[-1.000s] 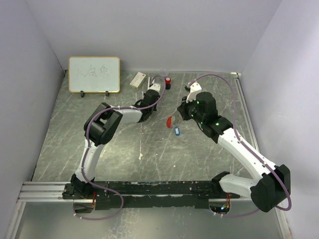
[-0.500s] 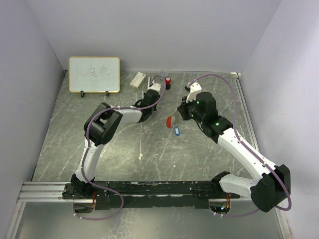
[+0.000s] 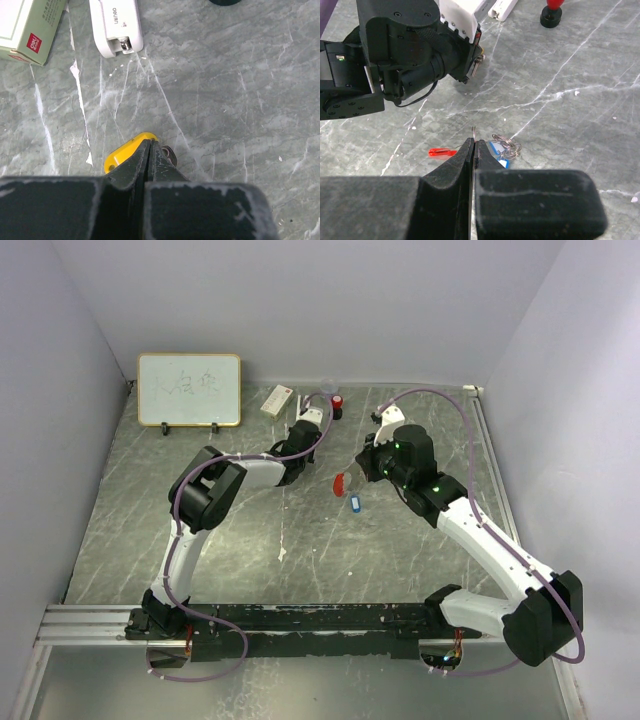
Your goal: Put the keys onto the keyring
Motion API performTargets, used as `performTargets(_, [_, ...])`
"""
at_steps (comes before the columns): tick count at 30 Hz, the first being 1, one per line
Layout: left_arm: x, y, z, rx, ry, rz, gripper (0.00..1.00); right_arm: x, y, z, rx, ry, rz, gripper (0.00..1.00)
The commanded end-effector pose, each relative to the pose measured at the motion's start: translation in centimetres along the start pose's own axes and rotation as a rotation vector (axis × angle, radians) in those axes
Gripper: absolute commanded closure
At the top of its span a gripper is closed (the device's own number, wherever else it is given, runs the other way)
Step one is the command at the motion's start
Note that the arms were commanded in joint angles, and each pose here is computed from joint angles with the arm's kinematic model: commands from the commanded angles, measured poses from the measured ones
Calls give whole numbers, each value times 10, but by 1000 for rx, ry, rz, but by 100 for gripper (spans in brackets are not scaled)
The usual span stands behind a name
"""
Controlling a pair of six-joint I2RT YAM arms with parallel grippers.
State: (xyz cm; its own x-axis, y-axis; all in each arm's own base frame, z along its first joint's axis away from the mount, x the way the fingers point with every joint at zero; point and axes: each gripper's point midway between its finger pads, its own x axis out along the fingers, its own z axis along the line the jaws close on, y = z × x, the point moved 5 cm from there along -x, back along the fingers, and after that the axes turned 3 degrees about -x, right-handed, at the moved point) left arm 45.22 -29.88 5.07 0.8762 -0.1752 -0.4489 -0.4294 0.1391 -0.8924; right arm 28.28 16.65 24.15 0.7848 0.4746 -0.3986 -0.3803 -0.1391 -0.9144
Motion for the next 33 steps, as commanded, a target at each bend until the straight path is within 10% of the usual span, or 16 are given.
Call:
performTargets(1, [-4, -1, -2, 20, 14, -13, 93, -6, -10, -1, -7, 0, -47, 100])
performTargets(13, [-119, -119, 0, 79, 371, -364, 93, -21, -24, -2, -26, -36, -87, 100])
performTargets(33, [-228, -130, -12, 242, 1086, -634, 93, -47, -21, 24, -23, -232, -120, 100])
